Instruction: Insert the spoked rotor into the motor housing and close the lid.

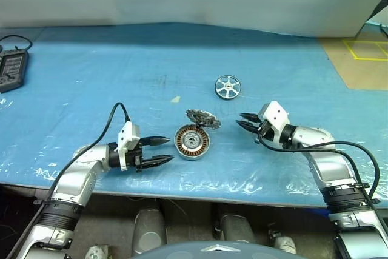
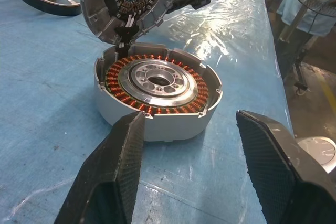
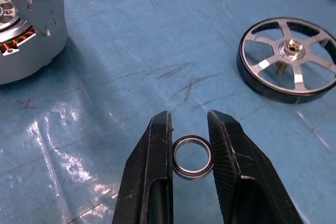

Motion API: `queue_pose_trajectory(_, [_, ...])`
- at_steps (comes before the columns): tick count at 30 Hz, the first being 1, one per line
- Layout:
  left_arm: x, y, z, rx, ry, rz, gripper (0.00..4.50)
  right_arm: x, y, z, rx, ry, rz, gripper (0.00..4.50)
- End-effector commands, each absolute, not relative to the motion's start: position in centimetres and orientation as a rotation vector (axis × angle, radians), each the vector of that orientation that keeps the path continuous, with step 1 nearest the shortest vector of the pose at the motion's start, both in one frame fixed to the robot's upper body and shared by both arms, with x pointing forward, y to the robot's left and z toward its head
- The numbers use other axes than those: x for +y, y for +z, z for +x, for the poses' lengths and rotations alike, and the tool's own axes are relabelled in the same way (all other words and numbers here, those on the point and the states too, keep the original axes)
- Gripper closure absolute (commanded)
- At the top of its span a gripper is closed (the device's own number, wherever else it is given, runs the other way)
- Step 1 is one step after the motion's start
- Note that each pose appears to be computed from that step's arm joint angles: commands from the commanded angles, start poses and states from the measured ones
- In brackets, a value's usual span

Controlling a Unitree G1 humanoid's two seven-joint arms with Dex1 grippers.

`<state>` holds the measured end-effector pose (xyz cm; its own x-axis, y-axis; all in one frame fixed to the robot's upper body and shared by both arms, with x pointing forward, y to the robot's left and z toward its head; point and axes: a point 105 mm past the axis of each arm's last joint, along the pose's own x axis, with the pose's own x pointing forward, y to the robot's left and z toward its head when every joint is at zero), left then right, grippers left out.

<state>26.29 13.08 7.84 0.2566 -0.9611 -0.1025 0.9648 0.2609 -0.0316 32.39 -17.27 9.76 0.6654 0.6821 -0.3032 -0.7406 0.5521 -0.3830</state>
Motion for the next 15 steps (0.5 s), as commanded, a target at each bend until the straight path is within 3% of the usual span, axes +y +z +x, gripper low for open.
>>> queue_pose_trajectory(1, [13.4,8.5,26.4,0.074,-1.302,0.061,1.59,-16.9,10.4,31.1,0.105,0.902,-0.556,3.90])
queue_pose_trajectory(7, [13.5,8.6,26.4,0.075,-1.305,0.059,1.59,-15.9,10.5,26.5,0.251,1.133,-0.419,3.90])
queue_pose_trajectory(15, [13.6,8.4,26.1,0.071,-1.314,0.068,1.59,-12.0,12.8,25.6,0.206,1.280,-0.304,3.90])
